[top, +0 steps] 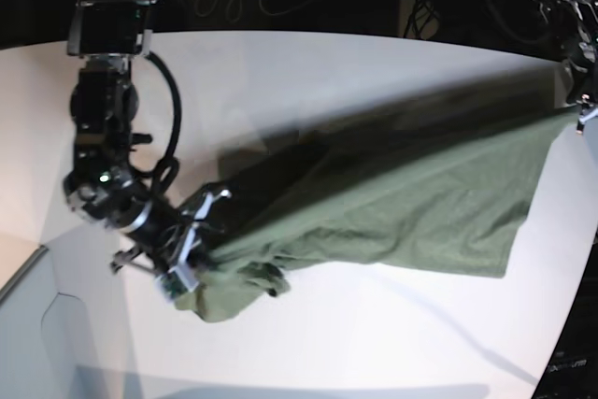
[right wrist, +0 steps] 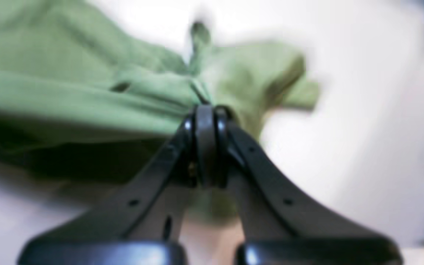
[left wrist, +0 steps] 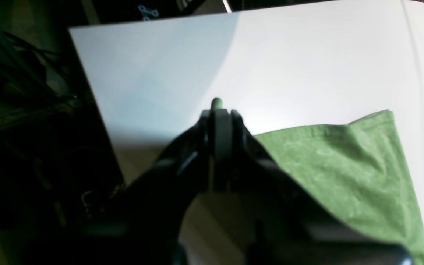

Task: Layout the t-shirt on the table in an organized manner, then fold the t-shirt properly

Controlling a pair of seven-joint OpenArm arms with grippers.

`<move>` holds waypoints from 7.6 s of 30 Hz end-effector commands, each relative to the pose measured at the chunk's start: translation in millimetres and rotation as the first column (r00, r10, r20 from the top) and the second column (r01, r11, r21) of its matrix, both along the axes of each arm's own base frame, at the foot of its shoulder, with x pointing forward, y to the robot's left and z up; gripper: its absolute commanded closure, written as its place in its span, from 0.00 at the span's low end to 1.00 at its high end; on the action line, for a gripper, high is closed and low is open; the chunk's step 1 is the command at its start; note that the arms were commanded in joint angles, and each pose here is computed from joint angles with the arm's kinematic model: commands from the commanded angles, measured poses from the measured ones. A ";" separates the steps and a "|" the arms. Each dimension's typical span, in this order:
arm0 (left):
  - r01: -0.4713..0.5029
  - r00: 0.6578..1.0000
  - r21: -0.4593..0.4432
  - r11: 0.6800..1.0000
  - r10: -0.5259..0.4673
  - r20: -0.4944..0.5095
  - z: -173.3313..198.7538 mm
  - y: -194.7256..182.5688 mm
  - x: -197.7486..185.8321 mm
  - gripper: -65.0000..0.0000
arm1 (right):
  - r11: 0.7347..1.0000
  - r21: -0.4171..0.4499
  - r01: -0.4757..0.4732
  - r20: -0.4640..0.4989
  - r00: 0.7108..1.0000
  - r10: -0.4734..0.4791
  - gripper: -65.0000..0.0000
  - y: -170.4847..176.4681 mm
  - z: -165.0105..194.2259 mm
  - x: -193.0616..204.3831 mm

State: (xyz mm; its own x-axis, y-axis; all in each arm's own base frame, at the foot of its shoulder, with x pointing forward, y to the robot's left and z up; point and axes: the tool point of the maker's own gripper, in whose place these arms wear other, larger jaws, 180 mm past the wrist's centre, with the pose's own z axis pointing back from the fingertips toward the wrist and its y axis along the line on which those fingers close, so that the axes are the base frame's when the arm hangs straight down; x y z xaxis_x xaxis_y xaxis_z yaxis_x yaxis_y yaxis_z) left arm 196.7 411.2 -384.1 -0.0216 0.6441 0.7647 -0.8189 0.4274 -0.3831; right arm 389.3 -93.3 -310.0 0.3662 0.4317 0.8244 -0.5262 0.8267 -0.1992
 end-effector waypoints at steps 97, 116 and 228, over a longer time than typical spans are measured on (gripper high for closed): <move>0.143 0.989 0.014 0.990 -0.144 0.037 12.8 -62.6 13.5 1.00 | 0.934 -0.245 0.259 -0.046 0.959 -0.278 1.00 -142.2 -7.2 -125.7; 0.144 0.989 -0.002 0.990 -0.143 0.032 8.4 -66.4 12.0 1.00 | 0.905 -0.355 0.233 -0.232 0.916 -0.327 1.00 -163.0 -84.7 -100.8; 0.056 0.997 0.097 0.994 -0.062 0.051 43.5 -34.6 -17.8 1.00 | 0.985 0.110 0.135 -0.276 0.956 -0.100 0.41 -1.2 -82.9 50.2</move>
